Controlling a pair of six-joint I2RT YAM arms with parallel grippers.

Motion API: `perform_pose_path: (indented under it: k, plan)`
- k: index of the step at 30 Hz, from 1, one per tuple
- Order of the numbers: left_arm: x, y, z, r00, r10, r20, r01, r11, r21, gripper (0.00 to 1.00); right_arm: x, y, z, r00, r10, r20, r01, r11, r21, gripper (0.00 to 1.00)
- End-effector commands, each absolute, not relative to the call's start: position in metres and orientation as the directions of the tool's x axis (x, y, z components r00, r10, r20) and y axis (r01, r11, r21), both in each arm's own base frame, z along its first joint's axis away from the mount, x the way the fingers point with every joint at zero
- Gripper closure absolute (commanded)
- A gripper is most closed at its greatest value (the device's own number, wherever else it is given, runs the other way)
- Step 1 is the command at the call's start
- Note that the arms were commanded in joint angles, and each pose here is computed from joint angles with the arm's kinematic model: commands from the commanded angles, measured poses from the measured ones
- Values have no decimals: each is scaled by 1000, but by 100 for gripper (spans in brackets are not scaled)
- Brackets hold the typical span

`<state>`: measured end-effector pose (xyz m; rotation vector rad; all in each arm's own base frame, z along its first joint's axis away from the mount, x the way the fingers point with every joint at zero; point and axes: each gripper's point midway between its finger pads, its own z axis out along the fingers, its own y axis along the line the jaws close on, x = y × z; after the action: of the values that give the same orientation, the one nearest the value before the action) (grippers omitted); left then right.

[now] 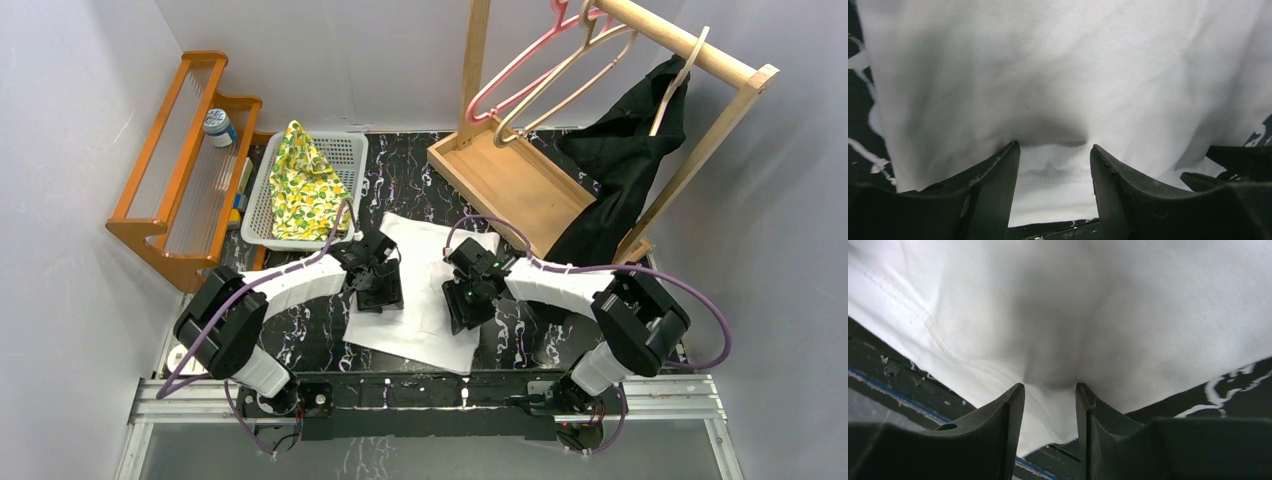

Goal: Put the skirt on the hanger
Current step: Adjust the skirt at the center of the board.

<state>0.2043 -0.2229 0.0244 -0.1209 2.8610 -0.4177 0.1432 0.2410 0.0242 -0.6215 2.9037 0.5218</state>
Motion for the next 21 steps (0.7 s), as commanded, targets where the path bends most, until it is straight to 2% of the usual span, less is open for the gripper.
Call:
perform_pose_path:
  k: [1,6,7,8,10,11,13,15,19,21]
  plan:
    - [182,-168,13,-978,-95,-187,-76,991,-107,46,110,248,25,-911,-391,-133,-410,821,398,50]
    - [185,-141,17,-967,-195,-162,-166,970,-178,46,102,291,65,-880,-416,-230,-463,643,610,48]
    - [187,-136,20,-966,-198,-167,-167,969,-183,46,105,296,71,-876,-413,-251,-474,635,610,48]
    - [190,-134,23,-965,-201,-168,-167,966,-195,46,115,296,76,-873,-394,-287,-486,660,573,48]
    - [196,-141,35,-966,-189,-177,-145,961,-235,46,165,281,79,-859,-310,-408,-463,809,361,48]
    - [199,-145,44,-962,-190,-194,-135,955,-263,46,180,281,79,-846,-315,-430,-464,832,304,48]
    - [199,-160,66,-962,-167,-218,-78,928,-364,44,234,275,67,-817,-343,-463,-416,907,62,49]
    - [191,-168,82,-960,-139,-242,-21,900,-436,44,262,288,48,-814,-356,-459,-401,916,0,48]
    - [188,-150,90,-936,-157,-316,-24,922,-387,44,277,298,30,-817,-380,-434,-404,914,-41,37]
    - [182,-138,86,-930,-182,-320,-64,937,-345,44,282,302,26,-813,-388,-434,-407,912,-52,33]
